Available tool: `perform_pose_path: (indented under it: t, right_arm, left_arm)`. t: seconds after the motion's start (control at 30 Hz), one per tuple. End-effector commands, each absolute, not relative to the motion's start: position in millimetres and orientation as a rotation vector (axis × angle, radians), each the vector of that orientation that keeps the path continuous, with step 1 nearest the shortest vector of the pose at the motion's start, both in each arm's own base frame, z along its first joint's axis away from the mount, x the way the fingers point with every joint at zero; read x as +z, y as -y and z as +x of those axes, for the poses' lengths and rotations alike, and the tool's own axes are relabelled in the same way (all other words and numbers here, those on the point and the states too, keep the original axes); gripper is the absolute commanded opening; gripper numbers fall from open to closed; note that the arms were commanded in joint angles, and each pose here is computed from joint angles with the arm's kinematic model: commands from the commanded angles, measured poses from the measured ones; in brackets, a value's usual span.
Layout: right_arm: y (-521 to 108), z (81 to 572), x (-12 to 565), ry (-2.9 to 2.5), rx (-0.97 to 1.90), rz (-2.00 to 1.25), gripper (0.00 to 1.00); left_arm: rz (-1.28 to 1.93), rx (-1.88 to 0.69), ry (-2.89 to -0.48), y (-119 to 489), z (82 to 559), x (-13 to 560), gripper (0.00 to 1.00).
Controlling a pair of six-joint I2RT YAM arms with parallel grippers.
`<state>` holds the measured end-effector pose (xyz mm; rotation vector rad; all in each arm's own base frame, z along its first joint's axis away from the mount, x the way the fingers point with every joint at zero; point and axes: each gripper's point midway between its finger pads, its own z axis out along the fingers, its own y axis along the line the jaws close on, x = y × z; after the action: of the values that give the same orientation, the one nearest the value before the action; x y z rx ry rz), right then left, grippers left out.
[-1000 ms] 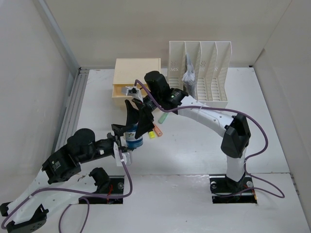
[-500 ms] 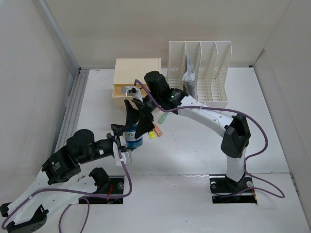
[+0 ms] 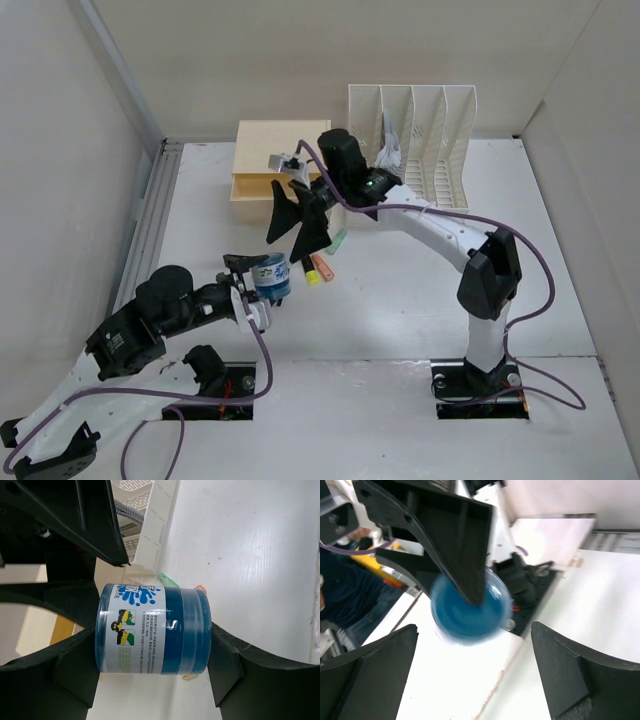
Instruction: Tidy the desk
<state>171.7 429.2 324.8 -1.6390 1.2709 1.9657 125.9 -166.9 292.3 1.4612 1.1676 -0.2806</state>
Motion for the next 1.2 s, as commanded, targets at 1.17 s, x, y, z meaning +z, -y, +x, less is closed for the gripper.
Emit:
perform_pose_path:
  t: [1.17]
  right_arm:
    - [-224.6,278.8,417.7,-1.398,0.985,-1.058,1.00]
  left_arm:
    - [-0.180,-0.372,-1.917,180.0,339.6,381.3,0.00]
